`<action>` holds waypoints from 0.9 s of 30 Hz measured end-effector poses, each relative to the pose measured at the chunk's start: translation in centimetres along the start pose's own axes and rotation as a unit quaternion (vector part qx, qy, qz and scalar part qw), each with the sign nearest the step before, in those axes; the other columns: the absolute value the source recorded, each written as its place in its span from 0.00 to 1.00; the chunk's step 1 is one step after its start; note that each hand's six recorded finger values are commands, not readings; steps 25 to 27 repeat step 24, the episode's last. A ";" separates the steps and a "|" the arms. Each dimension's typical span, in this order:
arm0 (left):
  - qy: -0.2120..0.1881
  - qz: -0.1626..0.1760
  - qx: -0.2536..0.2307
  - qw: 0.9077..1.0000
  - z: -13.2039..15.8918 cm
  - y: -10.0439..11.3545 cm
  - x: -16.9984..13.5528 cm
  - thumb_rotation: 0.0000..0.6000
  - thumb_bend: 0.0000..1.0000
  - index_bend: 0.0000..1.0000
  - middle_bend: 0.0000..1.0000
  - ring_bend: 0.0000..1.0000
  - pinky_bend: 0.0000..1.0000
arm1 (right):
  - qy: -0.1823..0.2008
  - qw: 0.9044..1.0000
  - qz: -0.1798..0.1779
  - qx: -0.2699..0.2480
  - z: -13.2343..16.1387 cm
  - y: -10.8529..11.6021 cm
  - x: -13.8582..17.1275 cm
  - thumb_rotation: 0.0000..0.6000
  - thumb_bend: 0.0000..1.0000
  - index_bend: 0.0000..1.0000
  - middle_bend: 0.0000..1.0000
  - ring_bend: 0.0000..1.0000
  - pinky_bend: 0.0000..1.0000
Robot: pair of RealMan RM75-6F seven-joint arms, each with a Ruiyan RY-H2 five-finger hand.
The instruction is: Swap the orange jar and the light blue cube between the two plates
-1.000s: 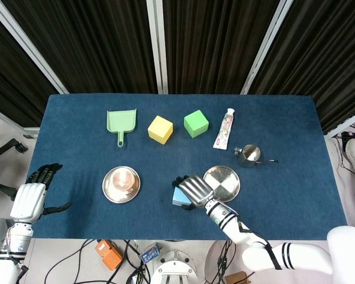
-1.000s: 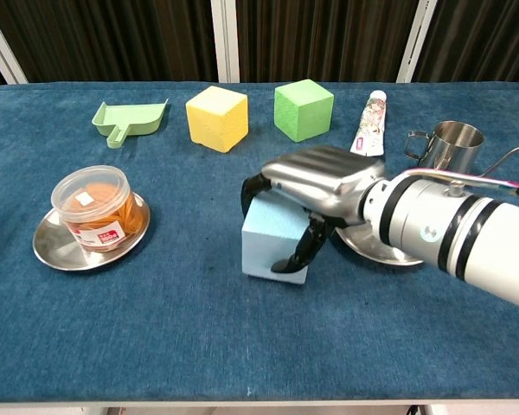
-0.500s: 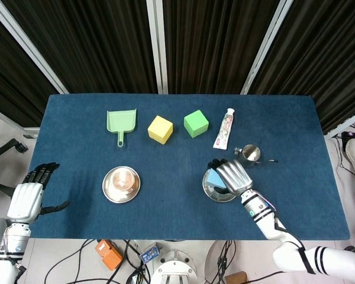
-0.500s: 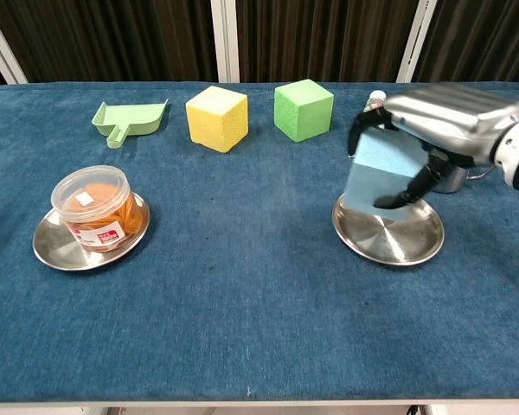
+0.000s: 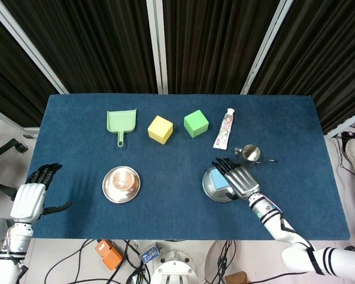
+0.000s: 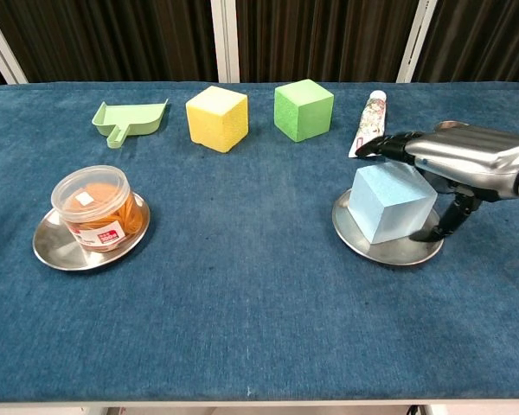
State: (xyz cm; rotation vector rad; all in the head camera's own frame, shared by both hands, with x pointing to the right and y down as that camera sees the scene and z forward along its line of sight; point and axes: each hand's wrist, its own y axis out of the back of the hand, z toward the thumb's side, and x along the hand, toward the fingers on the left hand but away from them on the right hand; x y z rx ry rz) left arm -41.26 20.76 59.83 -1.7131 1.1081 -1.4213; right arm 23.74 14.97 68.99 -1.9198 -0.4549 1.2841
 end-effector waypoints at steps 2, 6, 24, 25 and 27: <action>-0.002 0.006 0.001 1.000 -0.2 0.3 -0.4 0.91 0.02 0.13 0.11 0.08 0.18 | 0.002 1.000 -0.004 -0.008 -0.1 0.4 1.0 1.00 0.18 0.00 0.00 0.00 0.15; -0.002 0.023 0.000 1.000 -0.8 1.3 -1.7 0.96 0.04 0.12 0.06 0.02 0.12 | -0.002 1.000 -0.028 -0.005 -1.1 1.5 3.9 1.00 0.18 0.00 0.00 0.00 0.04; -0.002 0.022 0.012 1.000 -4.1 1.9 -6.9 1.00 0.07 0.08 0.03 0.00 0.07 | -0.234 0.961 -0.148 0.004 -11.6 -0.1 24.3 1.00 0.18 0.00 0.00 0.00 0.00; -0.002 0.022 0.012 1.000 -4.1 1.9 -6.9 1.00 0.07 0.08 0.03 0.00 0.07 | -0.234 0.961 -0.148 0.004 -11.6 -0.1 24.3 1.00 0.18 0.00 0.00 0.00 0.00; -0.002 0.022 0.012 1.000 -4.1 1.9 -6.9 1.00 0.07 0.08 0.03 0.00 0.07 | -0.234 0.961 -0.148 0.004 -11.6 -0.1 24.3 1.00 0.18 0.00 0.00 0.00 0.00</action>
